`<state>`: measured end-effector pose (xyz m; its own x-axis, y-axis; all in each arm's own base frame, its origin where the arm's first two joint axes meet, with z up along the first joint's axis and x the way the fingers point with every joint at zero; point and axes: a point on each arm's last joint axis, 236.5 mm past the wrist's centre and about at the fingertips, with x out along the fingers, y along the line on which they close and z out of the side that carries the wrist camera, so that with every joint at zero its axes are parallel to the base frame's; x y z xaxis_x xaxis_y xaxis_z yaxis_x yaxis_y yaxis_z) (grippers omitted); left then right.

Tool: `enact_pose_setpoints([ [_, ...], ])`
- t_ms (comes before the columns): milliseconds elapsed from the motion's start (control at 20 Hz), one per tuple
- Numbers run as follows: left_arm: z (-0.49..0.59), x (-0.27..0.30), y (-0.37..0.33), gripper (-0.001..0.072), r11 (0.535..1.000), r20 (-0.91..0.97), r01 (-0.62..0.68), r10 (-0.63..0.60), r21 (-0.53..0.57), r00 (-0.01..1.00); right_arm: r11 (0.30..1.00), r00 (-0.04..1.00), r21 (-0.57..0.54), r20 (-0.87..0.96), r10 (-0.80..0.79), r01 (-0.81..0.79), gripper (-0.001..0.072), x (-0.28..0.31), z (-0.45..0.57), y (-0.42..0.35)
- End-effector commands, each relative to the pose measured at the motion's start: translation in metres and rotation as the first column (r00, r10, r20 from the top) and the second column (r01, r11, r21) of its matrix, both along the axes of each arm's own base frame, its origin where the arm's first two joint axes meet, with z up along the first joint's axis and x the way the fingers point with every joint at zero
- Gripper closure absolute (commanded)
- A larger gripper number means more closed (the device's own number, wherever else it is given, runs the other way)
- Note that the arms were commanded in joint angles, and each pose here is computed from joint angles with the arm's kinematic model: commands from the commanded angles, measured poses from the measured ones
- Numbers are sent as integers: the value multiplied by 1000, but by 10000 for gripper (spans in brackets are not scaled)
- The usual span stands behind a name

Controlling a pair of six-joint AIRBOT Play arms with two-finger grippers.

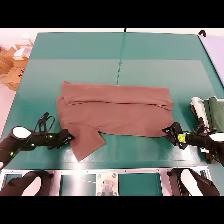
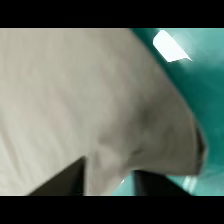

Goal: Fold the shirts.

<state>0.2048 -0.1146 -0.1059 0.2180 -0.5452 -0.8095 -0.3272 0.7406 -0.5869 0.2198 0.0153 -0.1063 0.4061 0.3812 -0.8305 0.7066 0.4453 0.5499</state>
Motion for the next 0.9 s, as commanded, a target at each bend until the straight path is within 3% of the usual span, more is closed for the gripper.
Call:
enact_pose_setpoints([
  [0,4,31,8,606,997,133,-74,71,11,988,997,996,30,43,-73,72,466,18,-3,-4],
  [50,8,36,9,686,997,150,-71,68,15,986,998,996,26,56,-64,63,587,20,-2,-4],
  [100,14,39,7,685,999,165,-49,47,10,985,999,997,11,71,-38,38,696,21,-1,-4],
  [300,47,29,-2,687,988,132,154,-156,28,979,992,992,-18,-7,127,-127,698,-2,1,0],
  [500,78,-7,-4,686,940,-2,342,-342,13,940,968,964,-93,-154,218,-234,699,-24,18,-23],
  [650,105,7,-3,686,934,42,357,-358,27,933,957,958,-112,-134,253,-268,698,-12,47,-30],
  [850,173,84,-7,687,967,312,246,-254,65,915,967,976,-139,31,218,-211,698,39,92,-37],
])
